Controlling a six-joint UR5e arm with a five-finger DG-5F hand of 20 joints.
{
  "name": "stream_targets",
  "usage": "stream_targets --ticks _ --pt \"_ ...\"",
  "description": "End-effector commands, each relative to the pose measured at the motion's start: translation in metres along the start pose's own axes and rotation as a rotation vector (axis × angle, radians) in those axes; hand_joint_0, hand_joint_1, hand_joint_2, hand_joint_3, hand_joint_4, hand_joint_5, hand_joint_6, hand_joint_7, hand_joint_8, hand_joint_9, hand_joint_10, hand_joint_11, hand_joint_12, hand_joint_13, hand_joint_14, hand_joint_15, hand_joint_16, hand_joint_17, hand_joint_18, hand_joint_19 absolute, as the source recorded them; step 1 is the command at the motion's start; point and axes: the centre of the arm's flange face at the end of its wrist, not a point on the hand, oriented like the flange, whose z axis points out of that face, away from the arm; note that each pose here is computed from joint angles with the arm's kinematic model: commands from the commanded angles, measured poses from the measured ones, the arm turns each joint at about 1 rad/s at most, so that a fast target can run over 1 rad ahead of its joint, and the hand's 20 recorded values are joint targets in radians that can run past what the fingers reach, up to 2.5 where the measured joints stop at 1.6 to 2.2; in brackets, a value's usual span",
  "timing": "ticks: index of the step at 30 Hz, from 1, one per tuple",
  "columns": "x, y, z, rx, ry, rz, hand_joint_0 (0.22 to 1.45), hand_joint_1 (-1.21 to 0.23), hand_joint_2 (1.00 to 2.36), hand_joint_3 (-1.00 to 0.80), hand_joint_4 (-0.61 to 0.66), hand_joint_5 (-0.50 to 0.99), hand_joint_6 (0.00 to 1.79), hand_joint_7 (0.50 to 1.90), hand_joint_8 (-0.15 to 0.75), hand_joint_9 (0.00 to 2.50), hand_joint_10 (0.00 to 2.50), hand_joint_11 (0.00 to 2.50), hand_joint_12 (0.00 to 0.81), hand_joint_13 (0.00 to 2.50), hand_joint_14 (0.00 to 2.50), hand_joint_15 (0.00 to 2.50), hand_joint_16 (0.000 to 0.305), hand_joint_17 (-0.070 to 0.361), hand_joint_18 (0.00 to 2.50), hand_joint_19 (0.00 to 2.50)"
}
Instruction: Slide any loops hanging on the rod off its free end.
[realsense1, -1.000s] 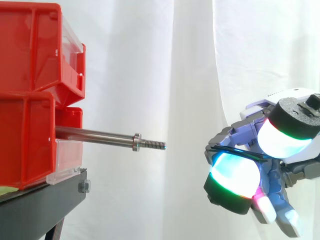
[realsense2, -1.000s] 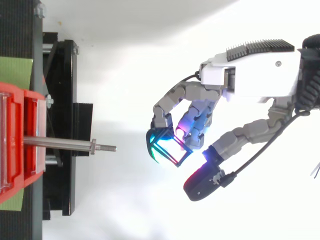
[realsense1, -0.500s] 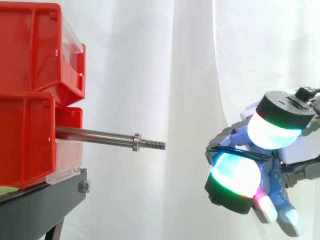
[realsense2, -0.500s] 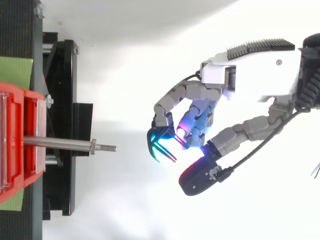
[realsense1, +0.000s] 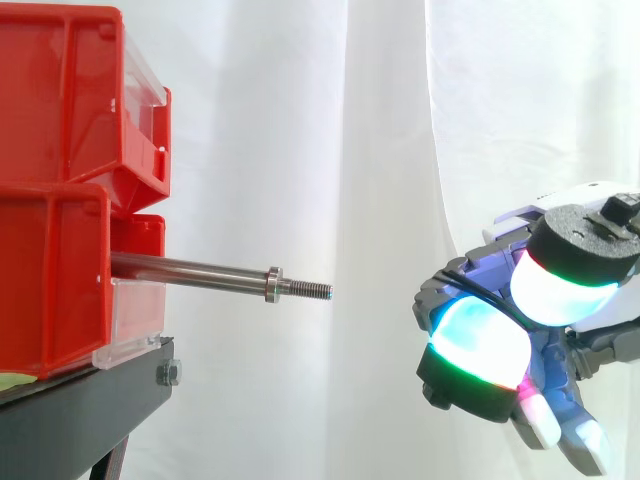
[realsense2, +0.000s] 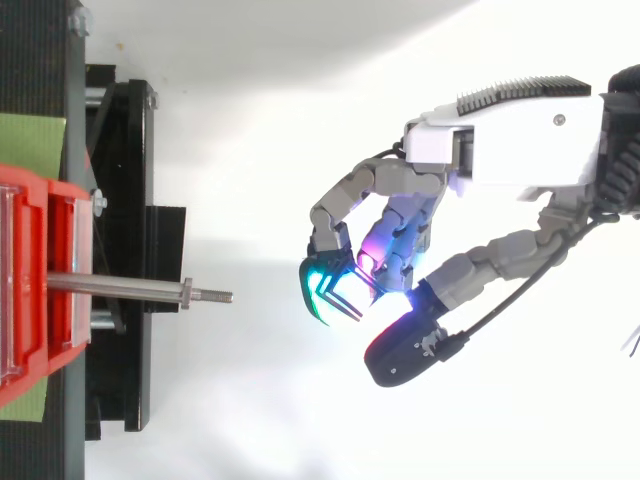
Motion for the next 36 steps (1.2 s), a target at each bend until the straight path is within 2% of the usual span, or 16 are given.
stream_targets --ticks 1,6,8,14,19,21,23,26,29,36 --pt "-0.001 -0.001 -0.001 0.005 0.0 0.006 0.67 -0.79 1.0 -0.45 0.03 -0.19 0.88 1.0 0.282 0.98 0.02 0.46 0.245 1.19 0.01 0.37 0.042 0.094 1.11 0.51" --pt "-0.002 0.002 -0.003 0.005 0.0 0.012 0.69 -0.81 1.0 -0.49 0.02 -0.19 0.89 0.97 0.285 0.98 0.01 0.46 0.241 1.18 0.01 0.36 0.041 0.092 1.11 0.5" --pt "-0.003 0.003 -0.006 0.018 0.004 0.012 0.69 -0.81 1.0 -0.5 0.03 -0.19 0.89 0.97 0.285 0.98 0.01 0.45 0.245 1.19 0.01 0.36 0.041 0.092 1.12 0.5" --pt "-0.005 0.013 -0.012 0.012 0.002 0.01 0.7 -0.83 1.0 -0.5 0.03 -0.19 0.89 0.95 0.284 0.98 0.01 0.46 0.239 1.19 0.01 0.36 0.041 0.091 1.12 0.5" --pt "-0.006 0.013 -0.017 0.04 0.002 0.013 0.7 -0.83 1.0 -0.5 0.04 -0.19 0.89 0.94 0.28 0.97 0.01 0.46 0.24 1.2 0.01 0.36 0.04 0.09 1.13 0.49" --pt "-0.007 0.012 -0.018 0.05 0.0 0.031 0.7 -0.84 1.0 -0.5 0.04 -0.19 0.89 0.94 0.278 0.98 0.01 0.46 0.24 1.2 0.01 0.36 0.04 0.091 1.13 0.49" --pt "-0.006 0.01 -0.019 0.063 -0.002 0.073 0.7 -0.84 1.0 -0.5 0.04 -0.19 0.89 0.93 0.281 0.98 0.01 0.46 0.241 1.2 0.02 0.36 0.04 0.09 1.13 0.49" --pt "-0.006 0.01 -0.02 0.07 -0.002 0.097 0.7 -0.84 1.0 -0.5 0.05 -0.19 0.89 0.93 0.282 0.98 0.02 0.46 0.241 1.2 0.01 0.36 0.04 0.089 1.13 0.49" --pt "-0.005 0.011 -0.022 0.082 0.0 0.112 0.69 -0.85 1.0 -0.5 0.07 -0.19 0.89 0.93 0.279 0.98 0.01 0.46 0.239 1.2 0.01 0.36 0.04 0.09 1.13 0.49" --pt "-0.006 0.016 -0.026 0.087 0.002 0.111 0.67 -0.87 1.0 -0.5 0.08 -0.19 0.89 0.94 0.279 0.98 0.01 0.46 0.241 1.2 0.01 0.36 0.04 0.09 1.13 0.5"
